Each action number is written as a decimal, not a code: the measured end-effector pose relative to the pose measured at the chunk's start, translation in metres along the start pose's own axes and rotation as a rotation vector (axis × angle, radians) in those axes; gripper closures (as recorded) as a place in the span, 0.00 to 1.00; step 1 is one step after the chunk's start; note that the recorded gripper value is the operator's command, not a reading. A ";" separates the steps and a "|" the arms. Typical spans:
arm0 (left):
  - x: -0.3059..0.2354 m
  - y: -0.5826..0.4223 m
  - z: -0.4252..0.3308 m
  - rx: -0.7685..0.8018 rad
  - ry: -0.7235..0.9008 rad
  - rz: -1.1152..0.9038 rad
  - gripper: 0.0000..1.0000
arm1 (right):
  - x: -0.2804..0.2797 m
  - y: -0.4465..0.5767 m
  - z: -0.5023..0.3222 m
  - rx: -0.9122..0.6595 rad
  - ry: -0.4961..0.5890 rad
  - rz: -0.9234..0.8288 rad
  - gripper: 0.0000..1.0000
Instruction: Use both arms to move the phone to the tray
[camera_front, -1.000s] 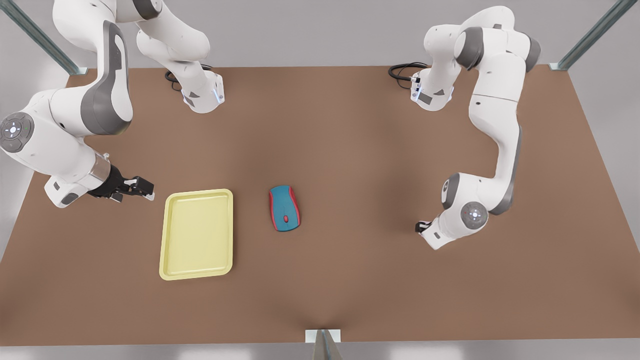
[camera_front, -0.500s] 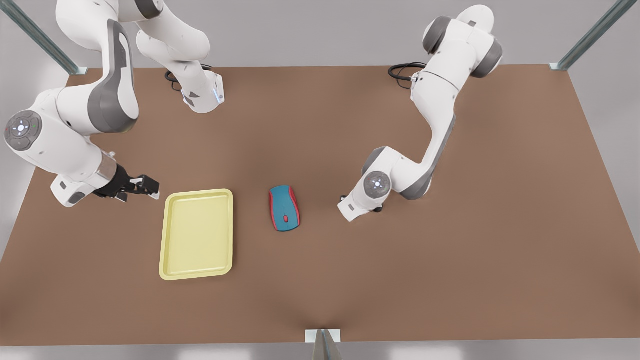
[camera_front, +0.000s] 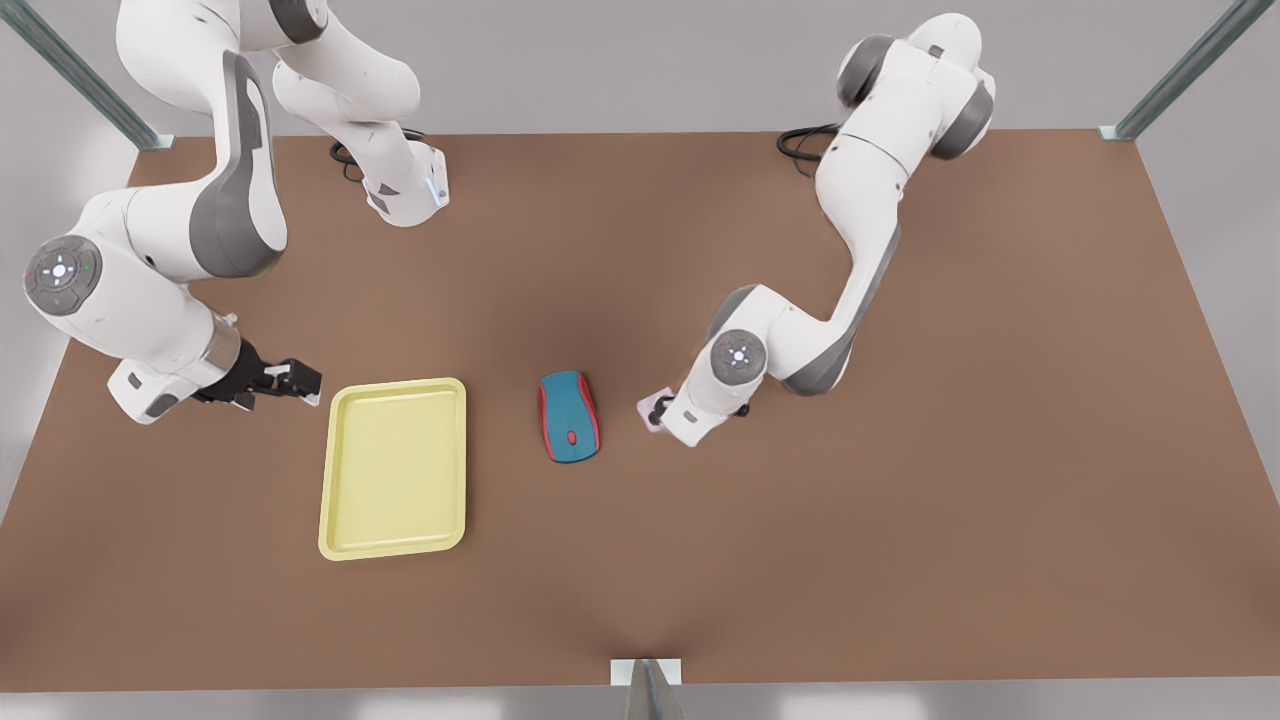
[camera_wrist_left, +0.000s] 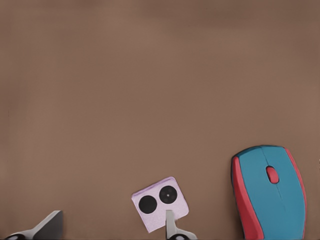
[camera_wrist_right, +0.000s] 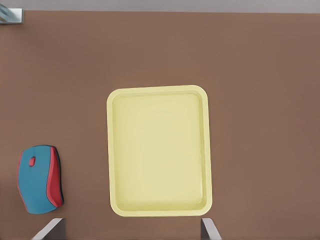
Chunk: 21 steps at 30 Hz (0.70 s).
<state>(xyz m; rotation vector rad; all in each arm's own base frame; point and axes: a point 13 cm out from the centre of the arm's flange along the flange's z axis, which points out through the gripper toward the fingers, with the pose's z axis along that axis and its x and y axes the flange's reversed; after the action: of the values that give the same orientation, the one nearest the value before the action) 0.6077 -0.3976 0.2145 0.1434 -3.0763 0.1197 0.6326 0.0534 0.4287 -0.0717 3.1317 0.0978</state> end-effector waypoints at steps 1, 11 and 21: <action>-0.026 0.037 -0.031 0.006 -0.022 -0.059 0.00 | -0.002 0.001 0.002 -0.002 0.001 0.000 0.00; -0.104 0.322 -0.159 -0.039 -0.057 -0.241 0.00 | -0.002 0.161 0.091 0.039 0.075 -0.074 0.00; -0.091 0.329 -0.143 -0.049 0.024 -0.027 0.00 | 0.025 0.386 0.235 0.072 0.034 0.223 0.00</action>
<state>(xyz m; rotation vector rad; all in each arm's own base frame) 0.6745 -0.0516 0.3267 0.1793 -3.0490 0.0441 0.5910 0.4517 0.2178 0.2798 3.1612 -0.0160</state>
